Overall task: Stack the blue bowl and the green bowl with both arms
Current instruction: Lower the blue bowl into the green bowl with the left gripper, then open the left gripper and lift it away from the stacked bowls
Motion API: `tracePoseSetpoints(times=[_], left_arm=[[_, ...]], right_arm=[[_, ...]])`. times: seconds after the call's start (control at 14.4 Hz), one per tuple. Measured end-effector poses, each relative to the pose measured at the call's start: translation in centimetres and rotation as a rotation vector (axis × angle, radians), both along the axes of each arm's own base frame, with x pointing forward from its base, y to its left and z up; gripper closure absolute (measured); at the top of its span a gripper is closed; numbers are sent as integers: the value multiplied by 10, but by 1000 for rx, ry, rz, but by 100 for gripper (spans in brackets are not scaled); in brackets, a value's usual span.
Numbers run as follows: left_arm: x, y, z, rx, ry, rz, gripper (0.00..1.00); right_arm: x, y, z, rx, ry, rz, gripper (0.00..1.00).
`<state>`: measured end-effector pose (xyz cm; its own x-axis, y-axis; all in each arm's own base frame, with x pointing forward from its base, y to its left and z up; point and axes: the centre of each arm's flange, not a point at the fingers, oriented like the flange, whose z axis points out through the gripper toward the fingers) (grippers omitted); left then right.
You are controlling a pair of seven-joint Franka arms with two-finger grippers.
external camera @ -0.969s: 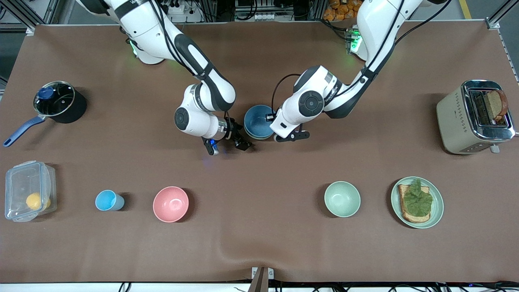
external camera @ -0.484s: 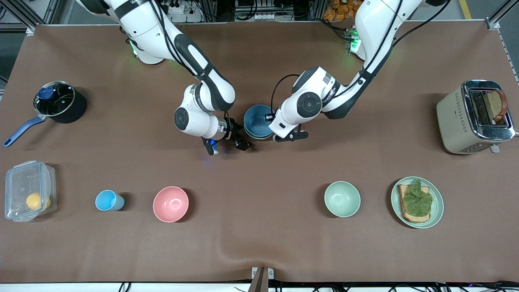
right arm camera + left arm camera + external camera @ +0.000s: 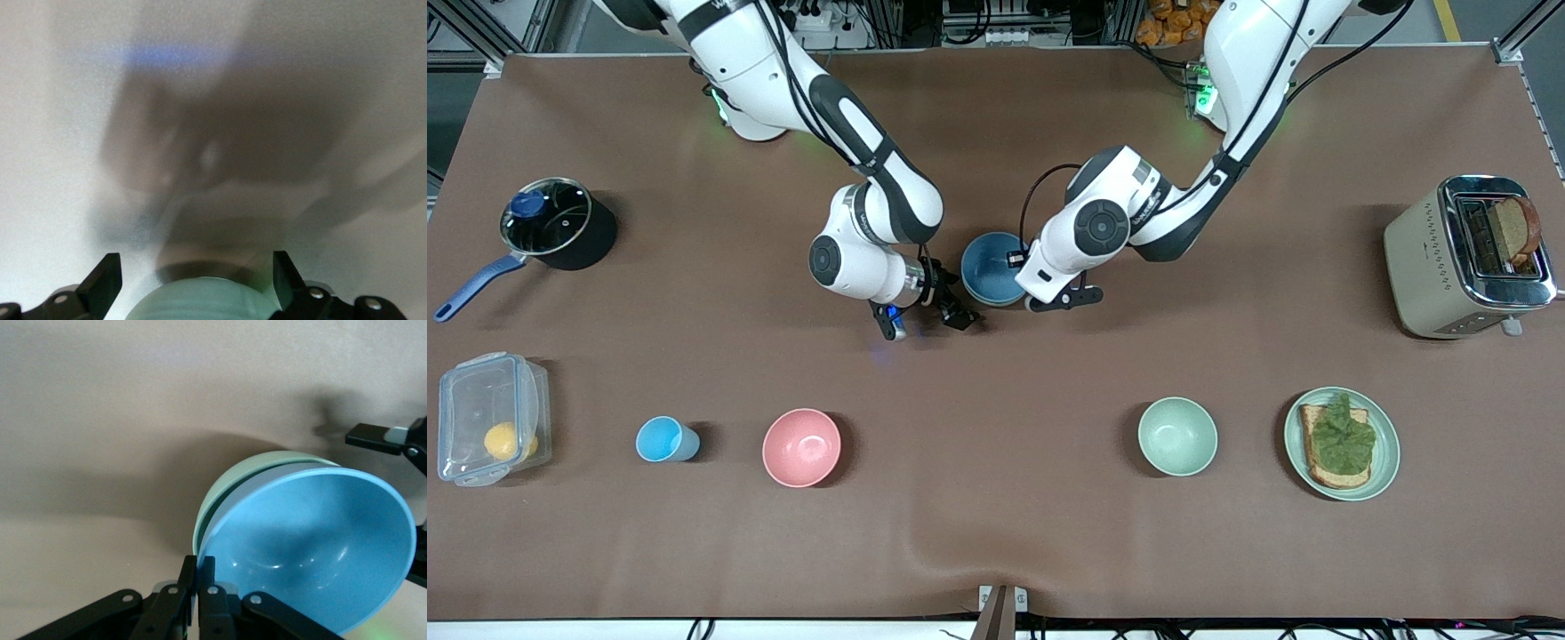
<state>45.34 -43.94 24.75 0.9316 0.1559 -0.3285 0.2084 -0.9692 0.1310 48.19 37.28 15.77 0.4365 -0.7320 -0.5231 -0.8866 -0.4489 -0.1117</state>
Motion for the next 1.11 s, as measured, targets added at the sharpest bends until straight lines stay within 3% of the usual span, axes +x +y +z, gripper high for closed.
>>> tracePoseSetpoints(times=[0.35, 0.42, 0.55, 0.76, 1.11], left_arm=[[-3, -3, -1, 18, -10, -3, 95], [-3, -3, -1, 17, -10, -2, 90], [-1, -3, -1, 15, -11, -1, 75], [1, -4, 0, 13, -12, 5, 41], [11, -8, 12, 5, -26, 59, 0]], right_arm=[[0, 0, 0, 0, 0, 0, 0], [0, 0, 0, 0, 0, 1, 0], [0, 0, 0, 1, 3, 3, 0], [-1, 0, 1, 4, 8, 6, 0], [0, 0, 3, 7, 13, 8, 0]])
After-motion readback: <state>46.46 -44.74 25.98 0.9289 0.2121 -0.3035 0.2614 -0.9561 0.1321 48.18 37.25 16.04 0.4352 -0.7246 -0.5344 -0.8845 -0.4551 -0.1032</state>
